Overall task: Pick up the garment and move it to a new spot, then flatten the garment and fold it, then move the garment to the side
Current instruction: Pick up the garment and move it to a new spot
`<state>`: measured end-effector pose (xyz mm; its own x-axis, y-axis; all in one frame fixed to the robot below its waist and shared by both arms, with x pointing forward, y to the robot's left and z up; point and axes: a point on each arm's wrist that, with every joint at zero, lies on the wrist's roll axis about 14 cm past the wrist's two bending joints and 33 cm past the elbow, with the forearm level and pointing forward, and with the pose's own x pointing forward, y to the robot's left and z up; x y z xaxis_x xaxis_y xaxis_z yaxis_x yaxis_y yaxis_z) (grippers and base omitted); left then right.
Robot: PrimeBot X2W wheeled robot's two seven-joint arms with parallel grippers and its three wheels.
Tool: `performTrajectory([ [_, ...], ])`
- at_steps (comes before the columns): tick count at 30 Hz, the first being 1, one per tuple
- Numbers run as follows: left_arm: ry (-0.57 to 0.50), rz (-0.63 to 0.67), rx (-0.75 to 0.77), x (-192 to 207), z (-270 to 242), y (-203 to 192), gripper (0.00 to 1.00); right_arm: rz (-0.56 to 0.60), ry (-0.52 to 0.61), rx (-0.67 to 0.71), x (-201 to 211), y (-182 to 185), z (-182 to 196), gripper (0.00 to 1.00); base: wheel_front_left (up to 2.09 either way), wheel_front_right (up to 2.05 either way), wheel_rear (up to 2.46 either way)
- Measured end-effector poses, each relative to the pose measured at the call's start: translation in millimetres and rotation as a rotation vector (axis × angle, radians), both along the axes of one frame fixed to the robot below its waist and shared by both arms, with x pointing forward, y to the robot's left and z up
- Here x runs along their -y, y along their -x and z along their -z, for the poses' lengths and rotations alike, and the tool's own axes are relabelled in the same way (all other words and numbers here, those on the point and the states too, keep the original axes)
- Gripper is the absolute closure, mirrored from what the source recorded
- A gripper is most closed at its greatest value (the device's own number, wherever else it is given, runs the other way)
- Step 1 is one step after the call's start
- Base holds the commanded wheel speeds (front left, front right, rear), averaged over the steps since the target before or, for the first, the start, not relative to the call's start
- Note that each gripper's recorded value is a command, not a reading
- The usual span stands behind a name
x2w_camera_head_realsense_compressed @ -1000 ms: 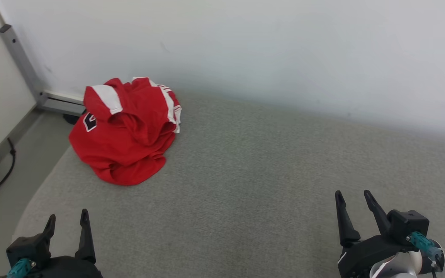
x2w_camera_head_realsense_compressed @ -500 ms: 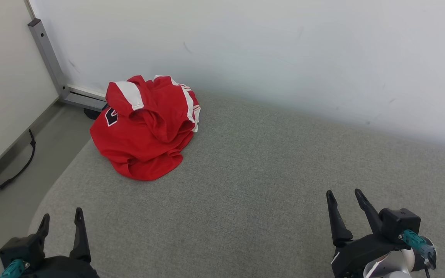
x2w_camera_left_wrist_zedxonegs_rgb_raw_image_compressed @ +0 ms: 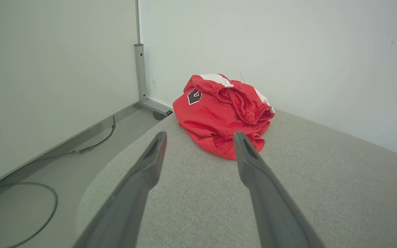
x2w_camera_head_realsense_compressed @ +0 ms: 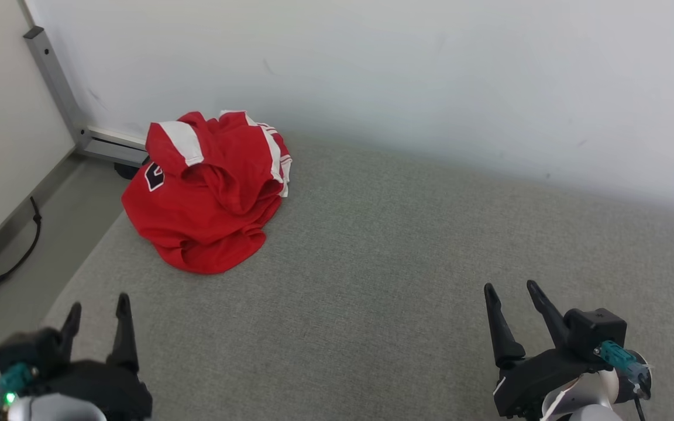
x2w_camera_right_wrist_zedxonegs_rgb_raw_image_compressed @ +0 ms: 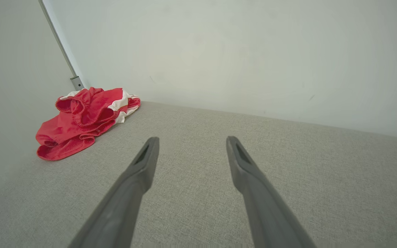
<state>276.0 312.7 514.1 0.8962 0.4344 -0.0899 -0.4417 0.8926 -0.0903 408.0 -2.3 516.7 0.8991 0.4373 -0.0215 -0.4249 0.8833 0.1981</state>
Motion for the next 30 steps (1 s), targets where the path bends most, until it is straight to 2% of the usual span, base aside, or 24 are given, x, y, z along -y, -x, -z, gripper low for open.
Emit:
performTrajectory([
  [8,0.010,0.048,0.039,-7,-22,-45,0.00,0.025,0.007,-0.015,10,-7,4,0.00,0.00,0.00,0.00],
  [10,0.011,0.082,0.064,-7,-38,-70,0.00,0.039,0.017,-0.029,18,-9,10,0.00,0.00,0.00,0.00],
  [16,-0.010,0.098,0.105,-22,-73,-113,0.00,0.057,0.023,-0.009,25,-22,6,0.00,0.00,0.00,0.00],
  [23,0.010,0.180,0.050,-17,-76,-162,0.00,0.089,0.055,-0.026,44,-33,17,0.00,0.00,0.00,0.00],
  [30,0.022,0.236,-0.085,-18,-63,-207,0.00,0.098,0.086,-0.023,52,-52,21,0.00,0.00,0.00,0.00],
])
